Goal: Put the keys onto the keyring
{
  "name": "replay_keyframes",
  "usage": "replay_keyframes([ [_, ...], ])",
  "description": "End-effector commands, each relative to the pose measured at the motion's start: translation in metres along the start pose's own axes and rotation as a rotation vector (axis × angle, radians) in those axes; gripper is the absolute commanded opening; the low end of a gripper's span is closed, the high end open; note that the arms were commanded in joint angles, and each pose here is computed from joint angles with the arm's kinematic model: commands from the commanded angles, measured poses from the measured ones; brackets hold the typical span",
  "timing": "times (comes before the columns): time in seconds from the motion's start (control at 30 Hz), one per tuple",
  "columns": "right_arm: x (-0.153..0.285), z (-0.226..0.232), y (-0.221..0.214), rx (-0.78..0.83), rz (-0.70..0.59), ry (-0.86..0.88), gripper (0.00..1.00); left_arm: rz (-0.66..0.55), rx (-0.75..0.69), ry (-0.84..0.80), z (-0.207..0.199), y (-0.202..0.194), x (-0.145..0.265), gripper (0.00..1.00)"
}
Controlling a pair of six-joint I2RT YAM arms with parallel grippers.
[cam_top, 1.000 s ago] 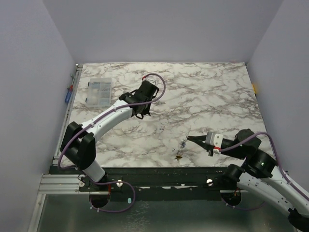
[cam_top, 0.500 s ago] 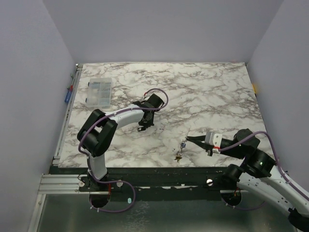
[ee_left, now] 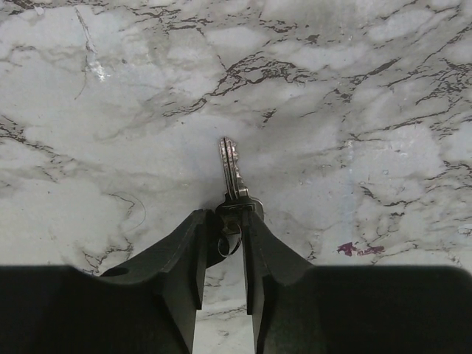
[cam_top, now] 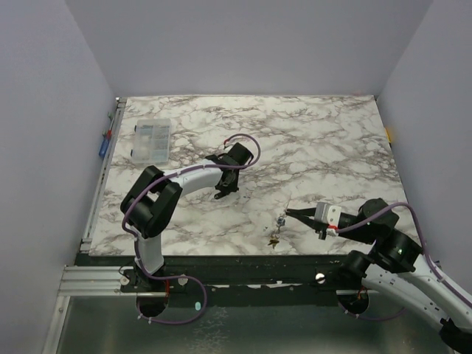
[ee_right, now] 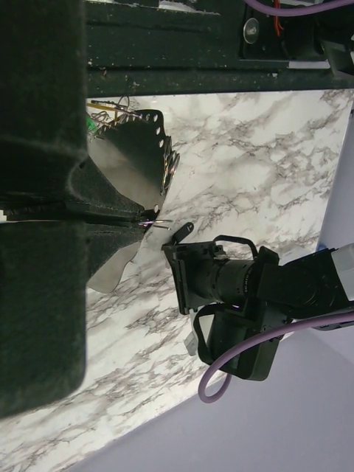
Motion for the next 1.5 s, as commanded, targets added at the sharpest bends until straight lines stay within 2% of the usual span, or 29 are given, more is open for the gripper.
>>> replay_keyframes([
  [0.0,0.001,-0.002,0.006,0.01,-0.031,-0.012,0.01,0.043,-0.023,-0.01,-0.003,-0.016,-0.003,0.33],
  [0.47,0.002,-0.003,0.009,0.006,-0.038,-0.018,0.01,0.017,-0.108,-0.032,-0.018,-0.005,0.016,0.29],
  [0.67,0.002,-0.003,0.008,0.006,-0.038,-0.018,0.01,-0.002,-0.146,-0.025,-0.023,-0.003,0.022,0.35],
  [0.93,0.002,-0.002,0.008,0.003,-0.038,-0.018,0.01,-0.001,-0.191,0.019,-0.017,-0.007,0.02,0.35],
  [1.23,0.002,-0.003,0.009,0.005,-0.04,-0.022,0.01,-0.027,-0.321,0.063,-0.014,-0.006,0.016,0.35],
  [1.47,0.003,-0.003,0.008,0.002,-0.038,-0.022,0.01,-0.013,-0.351,0.075,-0.011,-0.01,0.011,0.32],
])
Point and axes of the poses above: each gripper's point midway between its finger pads, its own x axis back along the fingers, its own z axis along the line the jaws close on, y = z × x, the point moved 2 cm from there along x, back along the fingers, and after that the axes turned 8 degrees about x, right-handed, at the moved point
